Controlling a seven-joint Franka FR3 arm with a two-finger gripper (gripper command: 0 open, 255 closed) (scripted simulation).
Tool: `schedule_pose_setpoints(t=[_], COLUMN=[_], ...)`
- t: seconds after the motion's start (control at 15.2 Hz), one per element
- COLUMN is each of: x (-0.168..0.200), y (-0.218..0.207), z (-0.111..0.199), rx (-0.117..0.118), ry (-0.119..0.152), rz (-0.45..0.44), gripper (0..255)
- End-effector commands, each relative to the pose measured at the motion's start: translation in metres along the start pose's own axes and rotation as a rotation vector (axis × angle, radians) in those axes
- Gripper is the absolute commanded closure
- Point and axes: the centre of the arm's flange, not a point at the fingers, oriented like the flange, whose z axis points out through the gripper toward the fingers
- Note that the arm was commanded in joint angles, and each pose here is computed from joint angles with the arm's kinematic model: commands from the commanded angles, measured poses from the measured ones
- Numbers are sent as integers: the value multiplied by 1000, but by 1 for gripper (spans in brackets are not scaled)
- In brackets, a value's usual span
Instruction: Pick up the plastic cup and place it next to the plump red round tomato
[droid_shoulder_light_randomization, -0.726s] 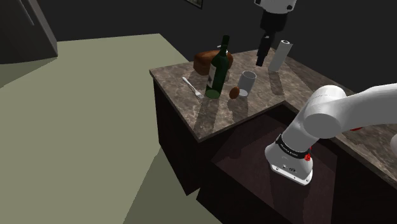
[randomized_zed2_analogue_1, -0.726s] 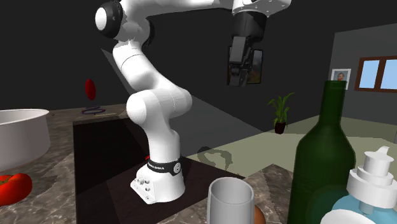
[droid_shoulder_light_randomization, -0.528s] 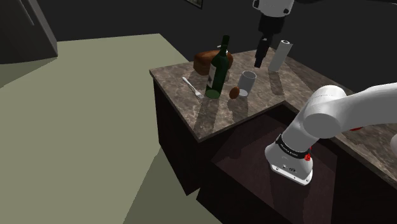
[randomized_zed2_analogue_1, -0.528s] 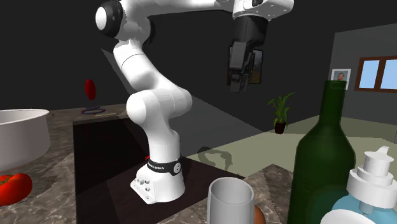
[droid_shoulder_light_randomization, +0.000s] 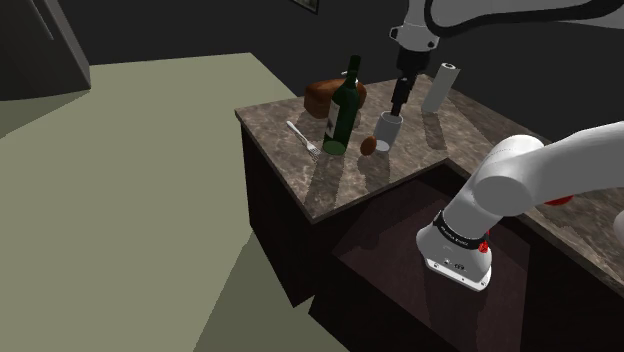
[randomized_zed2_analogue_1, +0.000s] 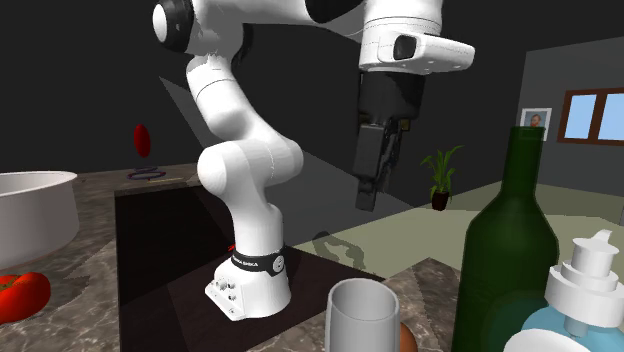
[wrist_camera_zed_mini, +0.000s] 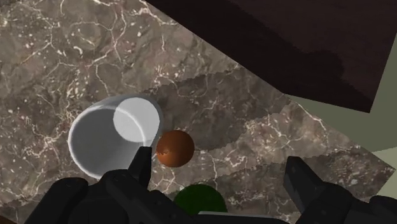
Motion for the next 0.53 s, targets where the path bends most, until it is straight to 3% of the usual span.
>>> schedule_pose_setpoints(t=[0.0, 0.33, 0.46], x=[9, 26, 27], y=[22, 70, 73], z=[20, 68, 76], rx=[14, 52, 54], ry=[2, 4, 4], rz=[5, 18, 18], gripper=[0, 0, 0])
